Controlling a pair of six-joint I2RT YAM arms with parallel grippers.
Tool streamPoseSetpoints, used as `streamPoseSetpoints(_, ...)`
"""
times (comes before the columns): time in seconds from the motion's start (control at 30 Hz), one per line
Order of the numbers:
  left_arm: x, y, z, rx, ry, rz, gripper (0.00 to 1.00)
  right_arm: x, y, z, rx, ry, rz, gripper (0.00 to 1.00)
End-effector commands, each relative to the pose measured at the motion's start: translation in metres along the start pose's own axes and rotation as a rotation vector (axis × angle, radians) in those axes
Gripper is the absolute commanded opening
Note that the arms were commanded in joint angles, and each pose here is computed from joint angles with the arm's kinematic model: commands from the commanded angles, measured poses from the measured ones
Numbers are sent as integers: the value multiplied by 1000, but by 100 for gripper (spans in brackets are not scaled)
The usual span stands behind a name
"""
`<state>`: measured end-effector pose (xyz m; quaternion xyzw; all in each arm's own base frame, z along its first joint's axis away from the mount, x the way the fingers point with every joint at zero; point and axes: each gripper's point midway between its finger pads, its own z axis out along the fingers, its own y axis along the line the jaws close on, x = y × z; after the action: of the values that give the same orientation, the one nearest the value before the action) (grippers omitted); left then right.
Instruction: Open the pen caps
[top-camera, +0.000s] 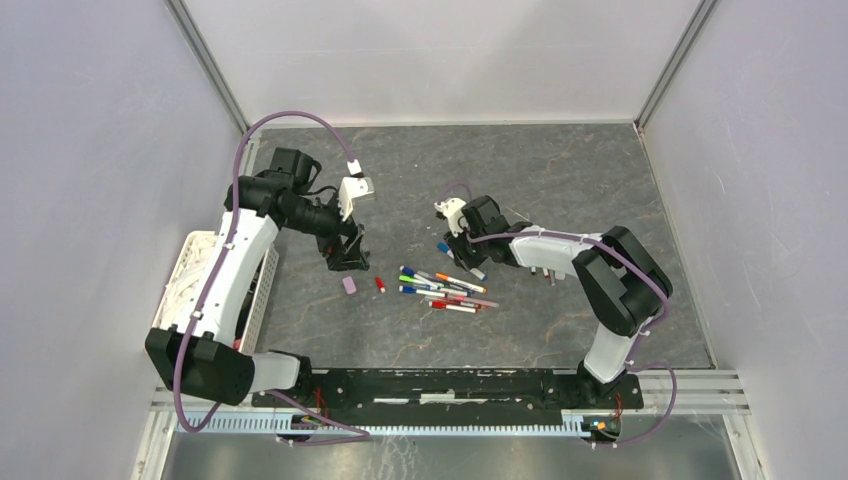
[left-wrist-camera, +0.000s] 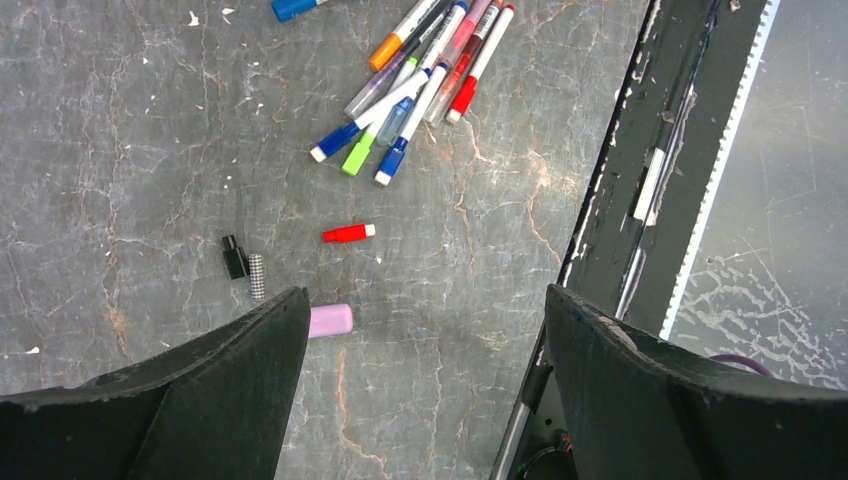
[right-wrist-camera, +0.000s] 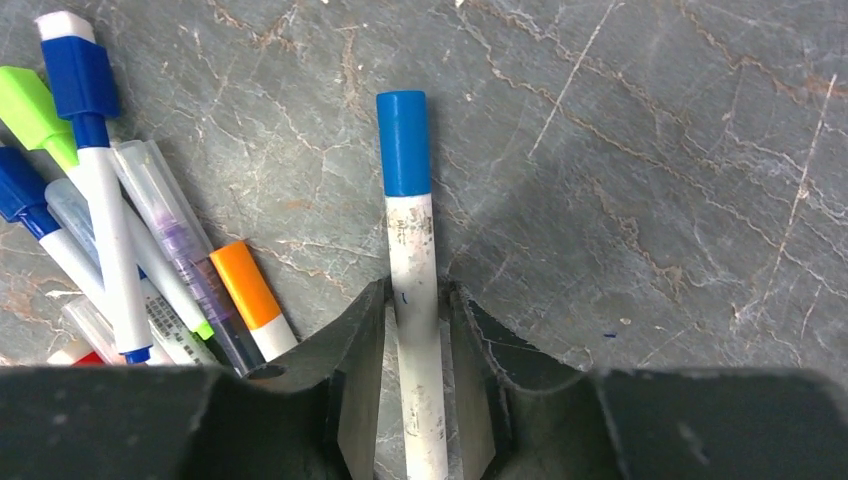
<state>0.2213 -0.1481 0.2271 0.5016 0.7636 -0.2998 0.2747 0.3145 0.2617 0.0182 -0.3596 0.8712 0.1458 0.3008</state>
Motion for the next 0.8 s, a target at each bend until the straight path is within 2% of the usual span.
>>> streamPoseSetpoints(0.0, -1, -8, -3, 15, -18, 21, 93, 22, -5, 1, 8, 65, -6, 37)
streamPoseSetpoints(0.1, 3, -10, -1, 28, -15, 16, 93, 41, 1, -1, -3, 61, 15, 37)
streamPoseSetpoints(0.17, 4, -11, 0, 35, -14, 13, 96, 48, 2, -2, -3, 58, 21, 33)
streamPoseSetpoints(0.23, 5, -12, 2, 47, -15, 12, 98, 49, 1, -1, 0, 59, 21, 25)
streamPoseSetpoints(0.33, 6, -13, 6, 72, -23, 9, 99, 38, 0, -4, 3, 44, 7, 1)
streamPoseSetpoints(0.5, 18, -15, 20, 124, -33, 54, 99, -23, 5, -28, -38, -55, -34, 0)
streamPoseSetpoints(0.63, 26, -19, 29, 170, -56, 137, 98, -66, 38, -62, -215, -160, -34, 0)
streamPoseSetpoints(0.77, 31, -22, 41, 216, -29, 196, 95, -78, 81, -95, -433, -223, 1, 0)
